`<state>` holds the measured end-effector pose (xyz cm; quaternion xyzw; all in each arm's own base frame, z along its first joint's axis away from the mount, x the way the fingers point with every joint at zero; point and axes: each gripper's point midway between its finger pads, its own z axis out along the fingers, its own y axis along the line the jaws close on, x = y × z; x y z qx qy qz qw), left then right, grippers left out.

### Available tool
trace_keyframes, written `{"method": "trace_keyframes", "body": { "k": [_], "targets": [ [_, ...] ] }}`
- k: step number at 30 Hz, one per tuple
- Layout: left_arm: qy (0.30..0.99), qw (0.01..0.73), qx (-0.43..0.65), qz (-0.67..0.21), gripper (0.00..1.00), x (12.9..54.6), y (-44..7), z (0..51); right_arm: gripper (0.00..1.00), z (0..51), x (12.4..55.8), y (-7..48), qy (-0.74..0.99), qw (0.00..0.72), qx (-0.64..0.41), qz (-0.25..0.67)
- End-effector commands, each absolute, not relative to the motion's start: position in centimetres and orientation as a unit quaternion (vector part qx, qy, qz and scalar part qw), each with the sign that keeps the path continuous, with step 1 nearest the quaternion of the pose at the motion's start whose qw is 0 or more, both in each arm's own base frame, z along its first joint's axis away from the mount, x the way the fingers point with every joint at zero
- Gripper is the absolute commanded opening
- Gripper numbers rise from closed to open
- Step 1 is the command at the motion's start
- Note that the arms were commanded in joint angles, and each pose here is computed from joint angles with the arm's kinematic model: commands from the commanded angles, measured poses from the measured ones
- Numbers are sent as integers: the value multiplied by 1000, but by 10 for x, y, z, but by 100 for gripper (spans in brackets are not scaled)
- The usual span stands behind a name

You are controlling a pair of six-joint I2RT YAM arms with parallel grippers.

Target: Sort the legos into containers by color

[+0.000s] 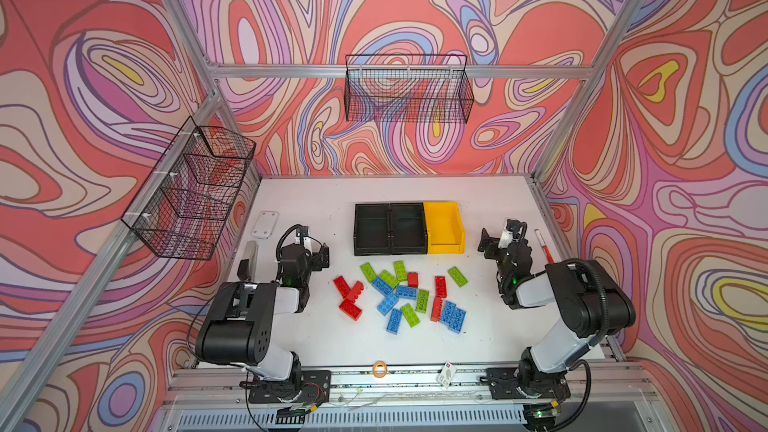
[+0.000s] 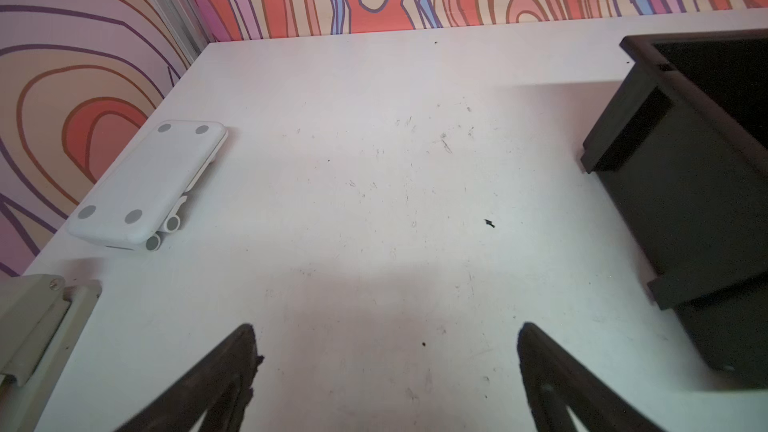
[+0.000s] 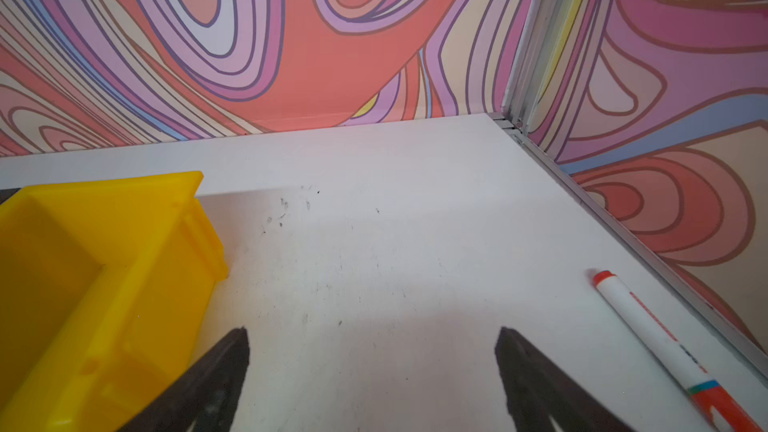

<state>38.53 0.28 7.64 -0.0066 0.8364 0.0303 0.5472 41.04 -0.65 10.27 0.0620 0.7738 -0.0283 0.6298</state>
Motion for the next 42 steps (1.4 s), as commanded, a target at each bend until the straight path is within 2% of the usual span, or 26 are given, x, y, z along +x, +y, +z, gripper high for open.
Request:
{"method": "trace_keyframes", "body": {
  "k": [1,39,40,41,42],
  "targets": [
    [823,568,-17,30,100,394,6,89,98,107,414,-11,766,638,62,-39],
    [824,566,-16,29,100,395,6,89,98,106,415,-10,768,636,62,-35],
    [824,566,-16,28,100,395,6,89,96,106,415,-10,768,636,62,-36],
    [824,566,-16,27,100,395,6,89,89,106,415,-10,768,636,63,-36],
    [825,565,-16,26,91,395,6,88,82,106,415,-10,768,636,63,-36]
  ]
}}
